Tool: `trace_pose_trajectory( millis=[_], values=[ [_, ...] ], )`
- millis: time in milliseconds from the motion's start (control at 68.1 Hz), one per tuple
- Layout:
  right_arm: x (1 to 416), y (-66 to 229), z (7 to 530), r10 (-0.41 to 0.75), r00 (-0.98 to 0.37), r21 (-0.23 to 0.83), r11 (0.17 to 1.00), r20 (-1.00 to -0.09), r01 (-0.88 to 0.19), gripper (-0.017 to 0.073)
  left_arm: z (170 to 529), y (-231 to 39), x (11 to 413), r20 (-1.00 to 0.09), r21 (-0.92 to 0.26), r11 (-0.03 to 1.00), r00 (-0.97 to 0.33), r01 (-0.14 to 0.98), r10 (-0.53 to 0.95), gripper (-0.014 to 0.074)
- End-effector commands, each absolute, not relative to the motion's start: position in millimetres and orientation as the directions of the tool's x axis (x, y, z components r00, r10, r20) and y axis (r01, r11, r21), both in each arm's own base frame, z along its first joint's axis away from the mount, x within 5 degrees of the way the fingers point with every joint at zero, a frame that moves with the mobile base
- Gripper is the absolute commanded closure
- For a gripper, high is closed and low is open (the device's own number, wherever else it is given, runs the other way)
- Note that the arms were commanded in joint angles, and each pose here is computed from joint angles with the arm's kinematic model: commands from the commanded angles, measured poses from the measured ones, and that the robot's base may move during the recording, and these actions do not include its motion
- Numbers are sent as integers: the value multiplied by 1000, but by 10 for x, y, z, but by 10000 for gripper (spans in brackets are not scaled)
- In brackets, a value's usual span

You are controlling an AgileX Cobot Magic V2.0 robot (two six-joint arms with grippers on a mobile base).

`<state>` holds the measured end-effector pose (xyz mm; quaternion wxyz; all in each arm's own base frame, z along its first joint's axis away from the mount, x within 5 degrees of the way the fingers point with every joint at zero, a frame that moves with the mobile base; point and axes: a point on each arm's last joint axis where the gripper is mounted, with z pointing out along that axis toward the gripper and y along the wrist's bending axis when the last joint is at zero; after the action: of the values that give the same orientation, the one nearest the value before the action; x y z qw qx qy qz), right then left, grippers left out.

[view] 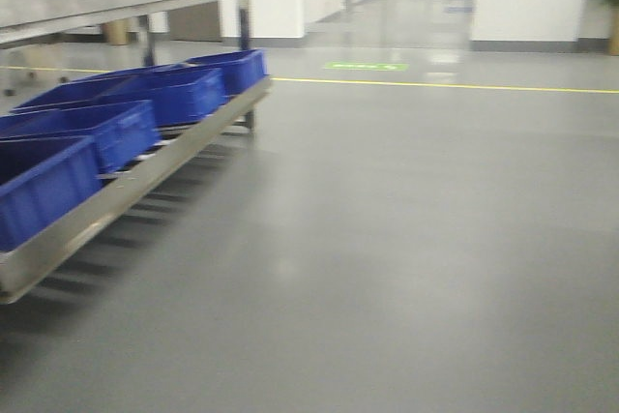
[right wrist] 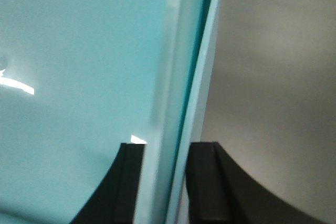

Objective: Move two blue bins to right shelf middle
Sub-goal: 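Back away from the shelf and drive off carrying the teal bin, then drive across the open floor holding the teal bin in both grippers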

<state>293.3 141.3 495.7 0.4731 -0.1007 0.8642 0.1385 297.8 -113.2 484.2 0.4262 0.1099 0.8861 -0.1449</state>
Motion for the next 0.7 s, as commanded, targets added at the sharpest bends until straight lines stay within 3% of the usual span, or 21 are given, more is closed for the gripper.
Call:
trace_pose_trajectory(
  millis=[0, 690],
  values=[
    [2908, 1404, 5101, 7, -456, 171, 932, -890, -319, 715, 5053, -1177, 2889, -850, -222, 902, -526, 370, 6, 704],
    [2908, 1404, 5101, 7, -456, 171, 932, -890, -319, 715, 5053, -1177, 2889, -850, -222, 902, -526, 370, 6, 704]
  ],
)
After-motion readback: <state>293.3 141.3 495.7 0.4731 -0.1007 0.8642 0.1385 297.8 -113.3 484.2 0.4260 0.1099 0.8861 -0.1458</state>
